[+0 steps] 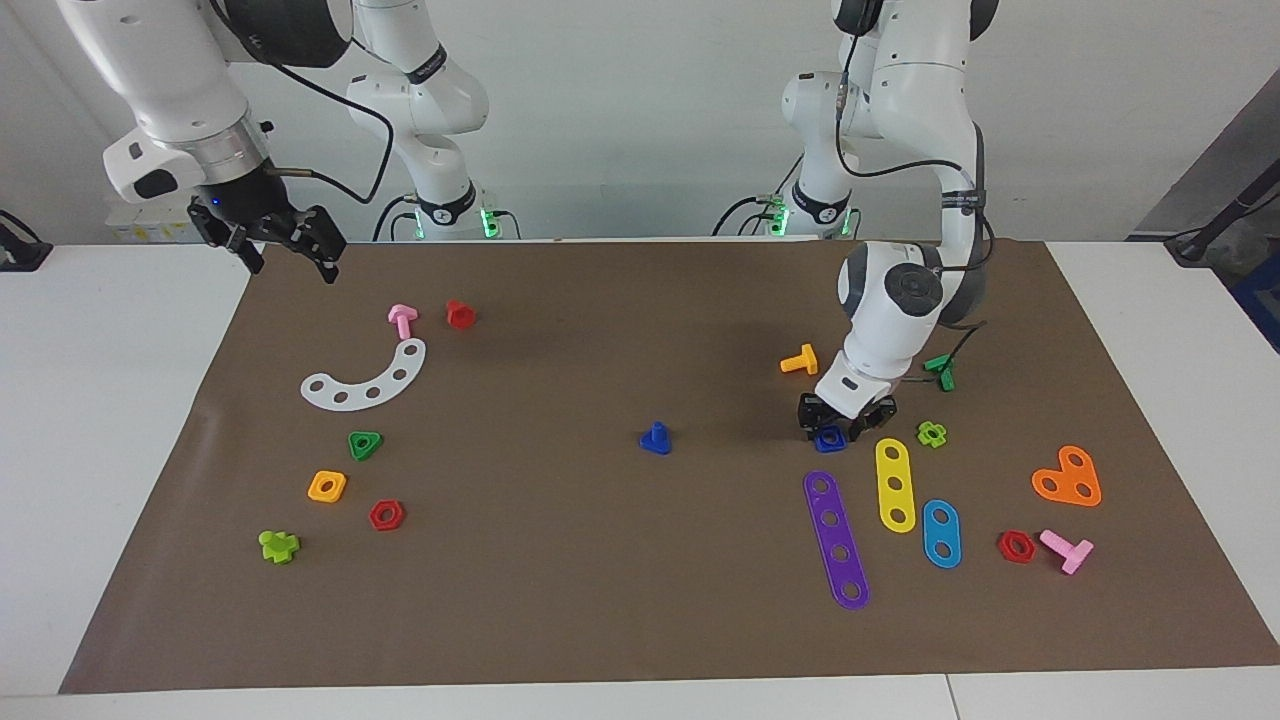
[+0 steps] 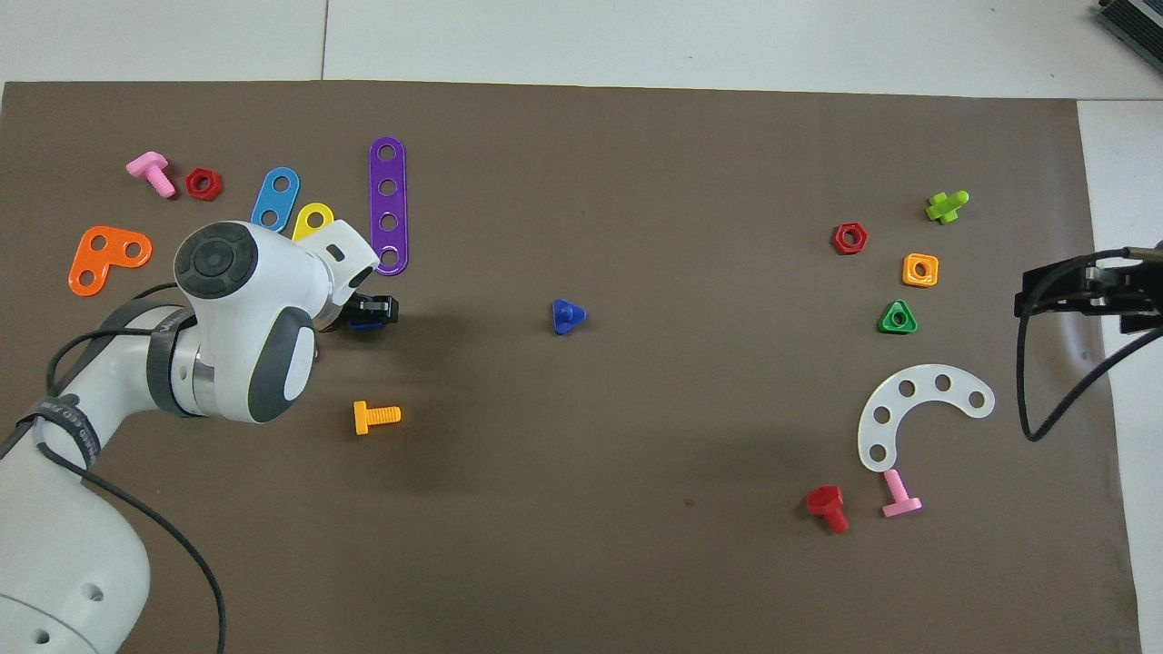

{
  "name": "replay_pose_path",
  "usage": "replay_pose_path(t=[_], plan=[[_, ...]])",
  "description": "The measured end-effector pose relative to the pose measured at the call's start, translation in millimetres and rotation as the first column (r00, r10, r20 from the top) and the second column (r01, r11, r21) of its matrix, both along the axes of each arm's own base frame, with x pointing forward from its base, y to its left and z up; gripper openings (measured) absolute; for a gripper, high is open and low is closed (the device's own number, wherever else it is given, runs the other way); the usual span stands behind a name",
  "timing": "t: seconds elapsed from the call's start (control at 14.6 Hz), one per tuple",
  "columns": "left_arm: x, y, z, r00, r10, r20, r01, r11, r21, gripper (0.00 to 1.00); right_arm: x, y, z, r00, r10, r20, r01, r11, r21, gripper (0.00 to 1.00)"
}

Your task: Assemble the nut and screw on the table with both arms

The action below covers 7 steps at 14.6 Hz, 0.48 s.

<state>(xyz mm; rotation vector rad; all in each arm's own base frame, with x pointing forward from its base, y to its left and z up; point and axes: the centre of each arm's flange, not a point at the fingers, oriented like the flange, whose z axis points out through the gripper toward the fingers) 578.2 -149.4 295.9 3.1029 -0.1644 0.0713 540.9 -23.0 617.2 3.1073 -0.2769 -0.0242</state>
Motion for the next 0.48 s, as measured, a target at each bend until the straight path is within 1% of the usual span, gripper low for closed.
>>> replay_pose_path(t=[0.21,0.27,0.41,0.48], plan=[[-0.2,-0.8,0.0,1.000,0.010,0.000,-0.010,1.000,-0.001,0.69,0.0,1.0,-0.3,1.000,0.002,-0.001,-0.002,1.000,0.000,1.00],[-0.3,-1.2,0.0,1.000,0.011,0.000,-0.011,1.000,-0.001,0.67,0.1,2.2,-0.3,1.000,0.004,-0.001,-0.004,1.000,0.000,1.00],[-0.4,-1.6,0.0,1.000,0.014,0.000,-0.014,1.000,-0.001,0.66,0.2,4.7,-0.5,1.000,0.009,-0.001,-0.009,1.000,0.000,1.00],[-0.4,-1.7,0.0,1.000,0.014,0.000,-0.014,1.000,-0.001,0.63,0.5,5.4,-0.3,1.000,0.010,0.002,-0.010,1.000,0.000,1.00]])
